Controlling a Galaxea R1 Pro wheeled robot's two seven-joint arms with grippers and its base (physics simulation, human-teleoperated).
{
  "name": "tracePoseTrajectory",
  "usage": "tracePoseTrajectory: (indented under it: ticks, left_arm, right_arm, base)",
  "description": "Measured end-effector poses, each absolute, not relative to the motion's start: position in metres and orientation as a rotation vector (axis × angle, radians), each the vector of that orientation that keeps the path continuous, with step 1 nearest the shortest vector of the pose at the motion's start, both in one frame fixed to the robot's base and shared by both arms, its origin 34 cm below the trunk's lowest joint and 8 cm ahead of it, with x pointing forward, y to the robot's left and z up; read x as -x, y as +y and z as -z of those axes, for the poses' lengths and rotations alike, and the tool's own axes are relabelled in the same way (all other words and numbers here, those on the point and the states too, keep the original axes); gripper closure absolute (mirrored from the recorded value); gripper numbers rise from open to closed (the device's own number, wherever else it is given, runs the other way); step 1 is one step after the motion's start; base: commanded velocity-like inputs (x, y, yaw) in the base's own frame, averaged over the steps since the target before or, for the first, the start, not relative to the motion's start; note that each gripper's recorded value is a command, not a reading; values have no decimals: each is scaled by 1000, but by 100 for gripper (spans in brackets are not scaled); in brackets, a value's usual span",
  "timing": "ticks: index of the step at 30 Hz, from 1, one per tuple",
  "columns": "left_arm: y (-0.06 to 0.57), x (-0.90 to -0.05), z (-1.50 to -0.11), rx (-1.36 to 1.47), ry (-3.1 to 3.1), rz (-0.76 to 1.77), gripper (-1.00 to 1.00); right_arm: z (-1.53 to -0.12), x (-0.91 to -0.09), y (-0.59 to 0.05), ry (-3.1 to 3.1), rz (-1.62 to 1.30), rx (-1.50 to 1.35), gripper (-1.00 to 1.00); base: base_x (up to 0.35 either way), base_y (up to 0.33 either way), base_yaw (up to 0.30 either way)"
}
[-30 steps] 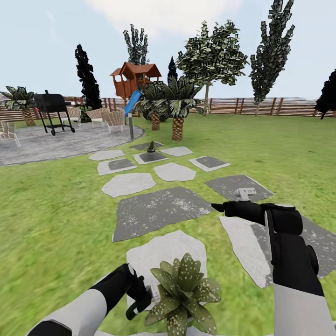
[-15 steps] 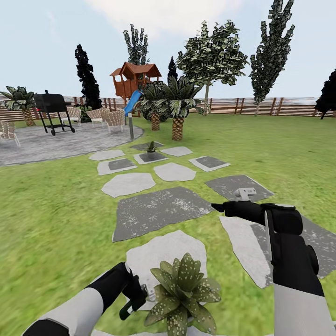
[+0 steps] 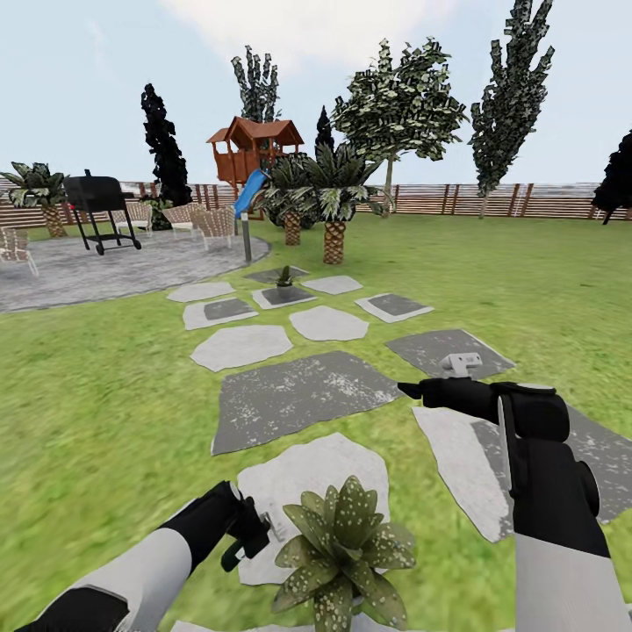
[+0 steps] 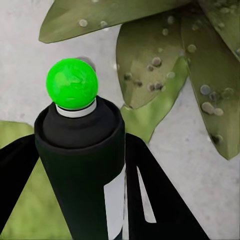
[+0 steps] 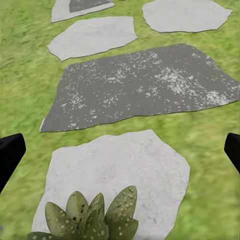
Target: Pick up the pesticide atomizer in the garden and spray insectifuge to fully cover both potted plants in the garden.
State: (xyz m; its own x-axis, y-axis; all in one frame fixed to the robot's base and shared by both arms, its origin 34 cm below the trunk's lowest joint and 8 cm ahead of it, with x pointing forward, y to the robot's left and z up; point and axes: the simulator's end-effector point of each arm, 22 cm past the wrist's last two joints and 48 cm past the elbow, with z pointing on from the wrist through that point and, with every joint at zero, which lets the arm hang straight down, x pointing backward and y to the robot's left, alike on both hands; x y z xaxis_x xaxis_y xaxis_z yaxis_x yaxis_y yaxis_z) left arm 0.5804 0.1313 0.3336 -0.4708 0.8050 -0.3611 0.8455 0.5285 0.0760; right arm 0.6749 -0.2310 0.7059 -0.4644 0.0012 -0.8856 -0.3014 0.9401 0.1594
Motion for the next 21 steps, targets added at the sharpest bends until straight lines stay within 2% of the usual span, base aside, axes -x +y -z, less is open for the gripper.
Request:
tracePoseTrajectory:
  ticks: [13, 21]
  left_arm:
    - [110, -578, -335, -1416, 2304, 249, 100]
    - [96, -588, -350, -1302, 2229, 381, 100]
  right_arm:
    - [-705, -674, -231, 2031, -359, 214, -100]
    - [-704, -674, -230, 2033, -360, 214, -100]
  base:
    - [0, 0, 0]
    - [0, 0, 0]
